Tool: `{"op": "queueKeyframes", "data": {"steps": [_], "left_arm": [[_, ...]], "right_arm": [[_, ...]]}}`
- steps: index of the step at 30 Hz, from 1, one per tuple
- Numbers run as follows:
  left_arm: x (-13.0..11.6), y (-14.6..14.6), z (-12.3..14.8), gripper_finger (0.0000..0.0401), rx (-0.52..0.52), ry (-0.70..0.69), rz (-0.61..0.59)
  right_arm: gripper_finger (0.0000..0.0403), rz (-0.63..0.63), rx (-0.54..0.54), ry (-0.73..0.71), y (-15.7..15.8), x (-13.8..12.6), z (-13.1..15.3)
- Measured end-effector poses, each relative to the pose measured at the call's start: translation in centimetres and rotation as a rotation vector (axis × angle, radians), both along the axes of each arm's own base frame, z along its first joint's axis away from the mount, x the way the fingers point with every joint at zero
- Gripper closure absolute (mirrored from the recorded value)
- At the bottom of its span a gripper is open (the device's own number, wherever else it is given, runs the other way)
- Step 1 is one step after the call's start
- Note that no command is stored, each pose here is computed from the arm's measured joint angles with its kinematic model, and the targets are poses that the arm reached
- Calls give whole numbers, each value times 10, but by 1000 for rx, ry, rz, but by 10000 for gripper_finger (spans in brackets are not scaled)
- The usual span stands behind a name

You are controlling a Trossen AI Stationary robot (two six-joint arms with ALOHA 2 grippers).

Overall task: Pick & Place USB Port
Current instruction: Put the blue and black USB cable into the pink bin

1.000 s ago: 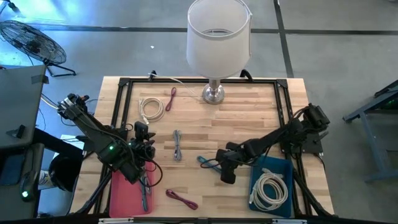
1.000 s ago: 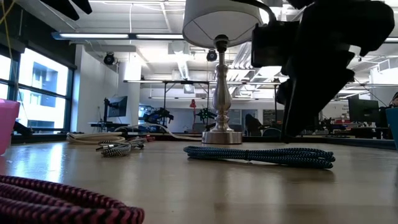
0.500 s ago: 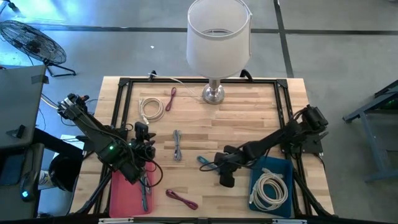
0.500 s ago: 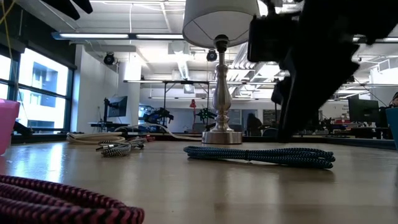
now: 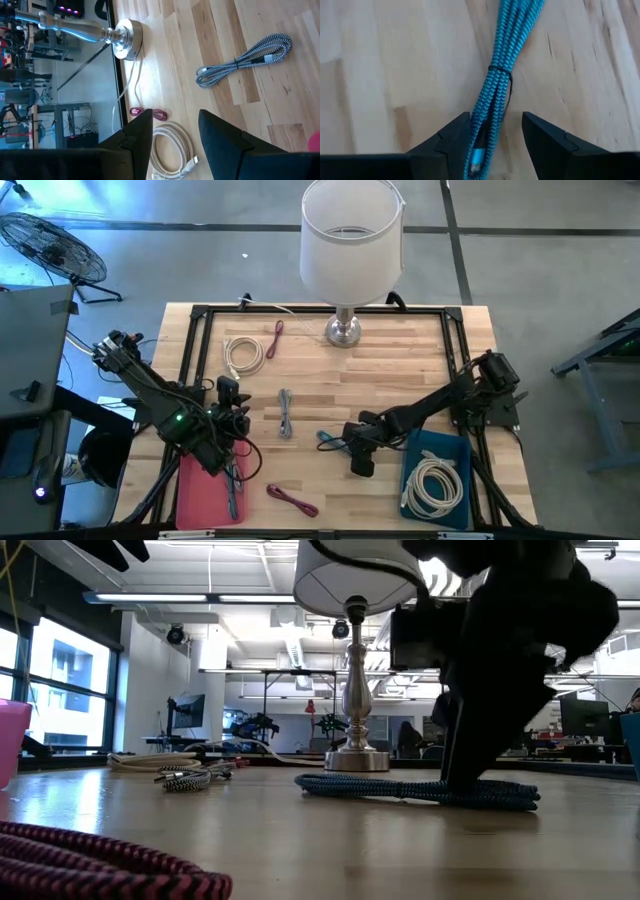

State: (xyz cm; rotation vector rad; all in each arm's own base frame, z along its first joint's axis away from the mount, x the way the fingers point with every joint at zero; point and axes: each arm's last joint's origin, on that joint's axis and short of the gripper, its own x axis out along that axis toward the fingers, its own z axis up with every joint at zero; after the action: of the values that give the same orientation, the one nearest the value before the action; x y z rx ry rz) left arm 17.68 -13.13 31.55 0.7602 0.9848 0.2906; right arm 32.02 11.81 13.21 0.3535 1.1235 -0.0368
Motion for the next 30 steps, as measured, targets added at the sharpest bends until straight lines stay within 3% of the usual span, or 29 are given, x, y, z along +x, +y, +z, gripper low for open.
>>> {"op": "queueKeyframes", "data": {"steps": [9,16,22,30], "left_arm": [[0,0,0,247,-2,-2,0],[5,-3,-1,247,19,-68,6],[14,-10,-11,247,103,-68,4],[19,-12,-16,247,198,-88,7]], "right_arm": [[249,-9,-9,56,-1,3,-17],[384,41,-51,46,-2,3,-20],[393,67,-87,20,-2,4,-19],[393,75,-215,-34,7,-3,-8]]}}
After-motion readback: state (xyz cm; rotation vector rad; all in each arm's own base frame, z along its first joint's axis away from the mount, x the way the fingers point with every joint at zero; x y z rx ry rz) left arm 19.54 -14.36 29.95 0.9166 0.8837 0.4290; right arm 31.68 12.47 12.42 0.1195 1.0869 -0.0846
